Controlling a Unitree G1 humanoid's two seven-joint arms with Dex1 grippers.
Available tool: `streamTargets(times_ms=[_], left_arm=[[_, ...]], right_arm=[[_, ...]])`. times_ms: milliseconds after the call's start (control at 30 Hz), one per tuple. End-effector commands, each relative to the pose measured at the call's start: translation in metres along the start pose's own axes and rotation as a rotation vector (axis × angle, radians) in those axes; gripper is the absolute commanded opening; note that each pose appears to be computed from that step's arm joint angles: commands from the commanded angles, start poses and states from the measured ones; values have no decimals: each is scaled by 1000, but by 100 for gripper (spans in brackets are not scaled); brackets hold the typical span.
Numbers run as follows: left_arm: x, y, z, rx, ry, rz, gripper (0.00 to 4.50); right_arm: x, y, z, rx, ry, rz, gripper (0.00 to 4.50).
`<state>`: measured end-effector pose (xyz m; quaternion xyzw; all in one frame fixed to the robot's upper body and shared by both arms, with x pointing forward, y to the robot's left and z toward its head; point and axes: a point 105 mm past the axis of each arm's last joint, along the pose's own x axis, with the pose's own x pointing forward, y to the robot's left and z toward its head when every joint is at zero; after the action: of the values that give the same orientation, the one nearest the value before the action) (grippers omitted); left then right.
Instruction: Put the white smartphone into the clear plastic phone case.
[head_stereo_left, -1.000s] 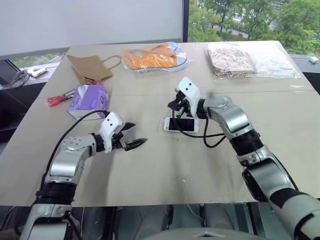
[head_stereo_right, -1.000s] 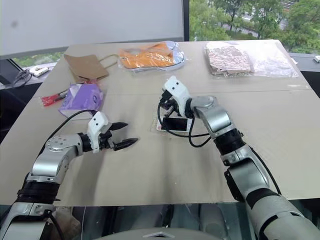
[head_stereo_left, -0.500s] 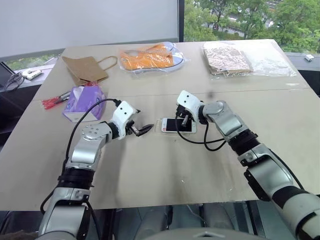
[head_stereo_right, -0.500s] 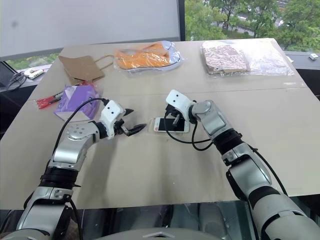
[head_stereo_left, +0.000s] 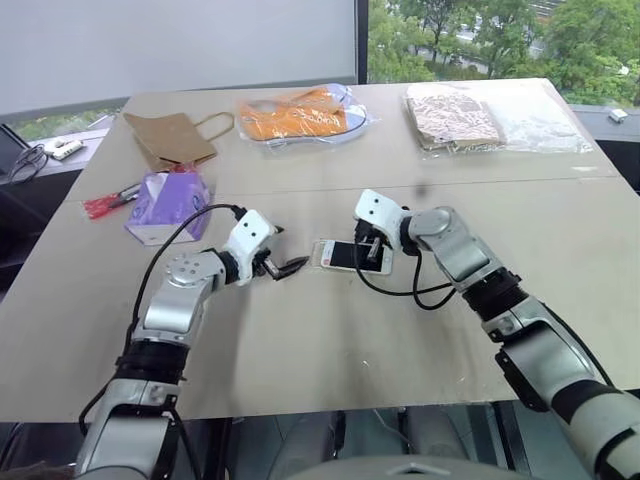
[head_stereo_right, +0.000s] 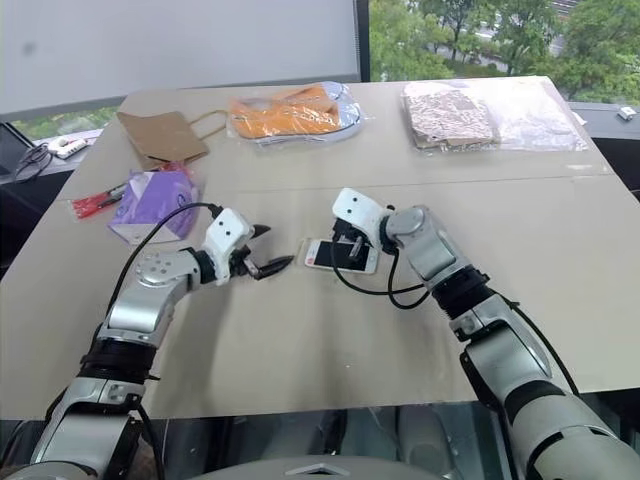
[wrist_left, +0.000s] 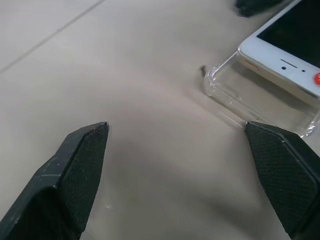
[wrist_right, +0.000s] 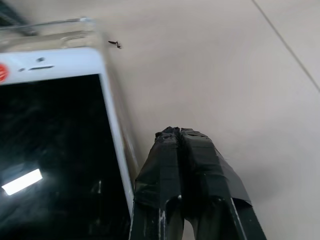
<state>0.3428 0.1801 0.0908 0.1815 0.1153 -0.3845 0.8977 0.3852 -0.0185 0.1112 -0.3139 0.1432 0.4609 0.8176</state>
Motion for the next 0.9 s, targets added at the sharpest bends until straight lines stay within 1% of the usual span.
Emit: streamTargets(times_ms=[33,100,167,233,300,400,500,600,667,767,900], left_arm=[[-1,-7,8,9,-23,-31,450],[-3,-5,8,4,-24,-23,450],[-4,-4,9,-4,-30,-21,450],[-4,-4,10,-7,-31,-21,450],[-4,-3,10,-10,-33,-21,450],[-4,-3,10,-14,-33,-23,450],[-3,-3,10,-14,-31,-26,450],[-3,-4,10,-13,-26,-33,450],[-3,-4,9,-12,-22,-37,450],[-4,-4,9,-11,-17,-38,450],[-5,-5,8,-11,-15,-39,450]], right_arm=[[-13,-11,22,-63,-94,-56,8],[-25,-13,42,-49,-196,-43,8],[-37,-4,56,-26,-266,27,8],[-47,7,64,-8,-303,110,8],[-55,21,66,4,-311,200,8],[-54,38,55,-9,-261,283,8],[-39,42,42,0,-214,274,8],[-18,41,20,-12,-126,230,8],[-12,40,16,-15,-108,225,8],[-7,40,11,-68,-74,238,8],[-2,49,5,-117,-37,300,8]])
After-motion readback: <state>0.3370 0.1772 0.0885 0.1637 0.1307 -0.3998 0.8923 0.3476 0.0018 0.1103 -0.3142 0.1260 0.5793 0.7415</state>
